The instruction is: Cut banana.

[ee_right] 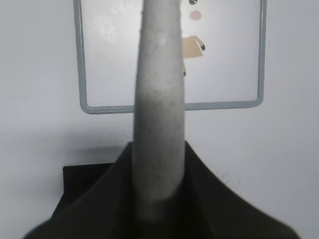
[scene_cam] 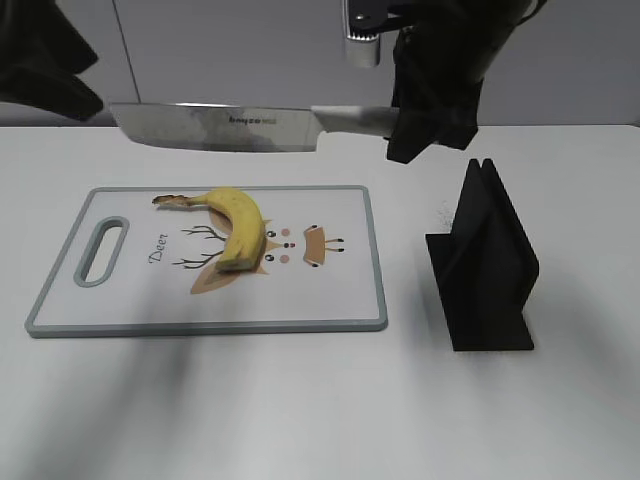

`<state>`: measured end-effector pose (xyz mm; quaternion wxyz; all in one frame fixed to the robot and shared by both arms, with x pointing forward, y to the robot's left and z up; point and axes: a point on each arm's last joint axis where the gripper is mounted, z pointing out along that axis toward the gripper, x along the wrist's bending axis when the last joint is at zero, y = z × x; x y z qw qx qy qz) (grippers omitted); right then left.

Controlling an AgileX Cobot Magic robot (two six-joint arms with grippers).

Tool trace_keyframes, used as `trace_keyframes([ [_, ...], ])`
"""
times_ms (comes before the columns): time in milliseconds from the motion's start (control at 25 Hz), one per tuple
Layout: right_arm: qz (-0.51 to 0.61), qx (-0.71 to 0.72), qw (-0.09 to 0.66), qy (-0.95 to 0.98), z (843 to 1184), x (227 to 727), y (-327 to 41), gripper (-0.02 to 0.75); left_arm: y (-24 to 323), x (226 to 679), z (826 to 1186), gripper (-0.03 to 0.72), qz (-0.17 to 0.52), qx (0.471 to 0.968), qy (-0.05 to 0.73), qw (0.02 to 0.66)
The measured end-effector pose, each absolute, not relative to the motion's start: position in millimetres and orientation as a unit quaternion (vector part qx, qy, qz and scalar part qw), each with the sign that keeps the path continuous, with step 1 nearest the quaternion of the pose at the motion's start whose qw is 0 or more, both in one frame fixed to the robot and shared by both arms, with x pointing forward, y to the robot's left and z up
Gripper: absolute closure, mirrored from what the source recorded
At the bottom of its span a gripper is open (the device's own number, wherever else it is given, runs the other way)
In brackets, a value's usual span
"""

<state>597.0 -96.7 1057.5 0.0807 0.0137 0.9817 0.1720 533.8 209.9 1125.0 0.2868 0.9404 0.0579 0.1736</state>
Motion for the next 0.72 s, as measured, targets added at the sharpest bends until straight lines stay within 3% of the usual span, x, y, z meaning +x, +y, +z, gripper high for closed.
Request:
trace_keyframes([
  [200, 0.173, -0.005, 0.076, 0.982, 1047.1, 602.9, -79.3, 0.568, 193.7, 546.6, 1107.1, 0.119, 0.171, 0.947, 0.039, 0.271],
  [720, 0.164, -0.008, 0.055, 0.985, 1019.4, 613.0, -67.4, 0.568, 190.6, 572.2, 1067.3, 0.166, 0.139, 0.959, 0.047, 0.241],
])
